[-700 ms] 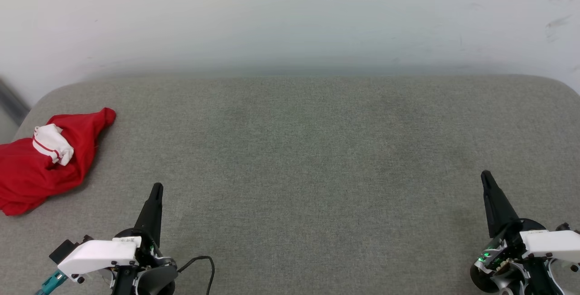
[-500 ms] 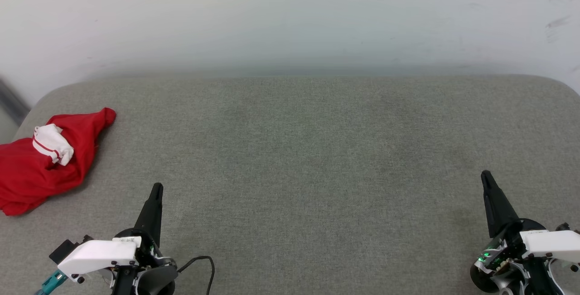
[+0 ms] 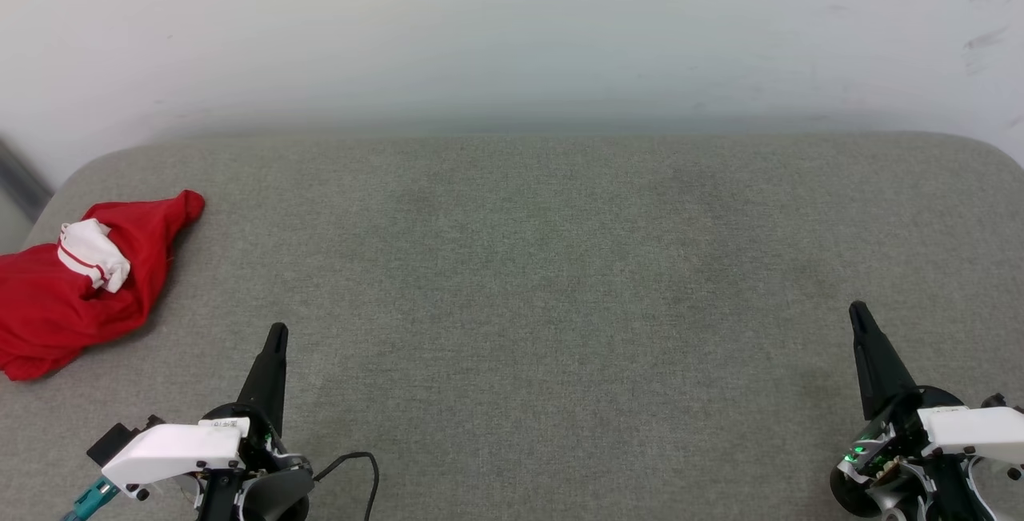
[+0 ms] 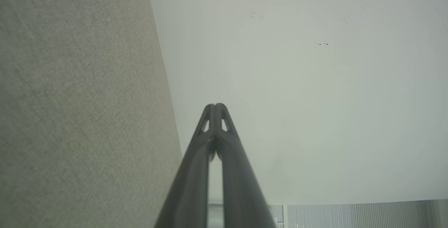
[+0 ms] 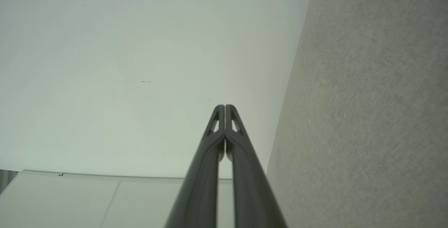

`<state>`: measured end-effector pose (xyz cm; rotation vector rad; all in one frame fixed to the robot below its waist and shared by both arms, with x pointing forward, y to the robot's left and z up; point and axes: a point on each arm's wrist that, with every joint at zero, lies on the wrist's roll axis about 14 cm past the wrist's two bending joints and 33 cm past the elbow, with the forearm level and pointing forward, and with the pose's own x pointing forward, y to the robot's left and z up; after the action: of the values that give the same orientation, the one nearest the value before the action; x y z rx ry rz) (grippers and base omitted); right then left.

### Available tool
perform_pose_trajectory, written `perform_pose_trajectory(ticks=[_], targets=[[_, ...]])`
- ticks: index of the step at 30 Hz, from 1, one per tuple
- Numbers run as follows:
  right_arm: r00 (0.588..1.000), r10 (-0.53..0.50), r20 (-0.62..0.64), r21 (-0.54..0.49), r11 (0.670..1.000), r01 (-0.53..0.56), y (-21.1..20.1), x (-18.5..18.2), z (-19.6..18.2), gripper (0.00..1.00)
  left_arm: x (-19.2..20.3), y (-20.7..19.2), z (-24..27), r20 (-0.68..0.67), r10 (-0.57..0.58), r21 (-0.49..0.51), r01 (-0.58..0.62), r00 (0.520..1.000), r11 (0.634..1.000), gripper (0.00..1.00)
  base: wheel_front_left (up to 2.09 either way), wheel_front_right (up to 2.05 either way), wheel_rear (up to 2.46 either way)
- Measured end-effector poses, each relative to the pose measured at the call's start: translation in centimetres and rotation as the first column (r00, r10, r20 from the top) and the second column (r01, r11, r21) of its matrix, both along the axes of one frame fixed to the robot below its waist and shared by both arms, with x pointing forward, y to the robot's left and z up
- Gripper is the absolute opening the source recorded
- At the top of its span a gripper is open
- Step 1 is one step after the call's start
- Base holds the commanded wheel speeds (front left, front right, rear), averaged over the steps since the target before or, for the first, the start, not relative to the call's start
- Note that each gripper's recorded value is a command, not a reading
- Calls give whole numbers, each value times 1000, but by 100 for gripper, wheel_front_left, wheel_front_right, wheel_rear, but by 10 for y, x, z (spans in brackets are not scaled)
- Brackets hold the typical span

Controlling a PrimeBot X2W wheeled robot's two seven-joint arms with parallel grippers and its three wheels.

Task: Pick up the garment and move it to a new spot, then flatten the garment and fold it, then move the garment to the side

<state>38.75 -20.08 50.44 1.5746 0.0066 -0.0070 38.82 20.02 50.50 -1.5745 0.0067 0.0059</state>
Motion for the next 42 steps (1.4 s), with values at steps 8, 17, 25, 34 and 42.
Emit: perform_pose_trajectory(ticks=[8,17,25,34,42], targets=[[998,-7,-67,4,1000,7,-1,-11,-23,100,-10,-2,-21,-63,1,-7,-2,998,1000,100,0,0,0],[996,-46,-73,-96,995,39,-8,-13,-23,100,-10,6,-18,-63,42,85,-37,997,996,100,0,0,0],[998,-55,-17,-310,950,47,-10,-9,-4,100,-6,4,-10,-76,51,303,-25,996,953,100,0,0,0],[999,-35,22,-532,846,42,-3,-10,8,100,-6,-4,-10,-100,57,508,1,993,861,100,0,0,0],[999,-31,18,-646,763,35,-1,-13,5,100,-8,-5,-9,-100,76,621,2,992,784,100,0,0,0]])
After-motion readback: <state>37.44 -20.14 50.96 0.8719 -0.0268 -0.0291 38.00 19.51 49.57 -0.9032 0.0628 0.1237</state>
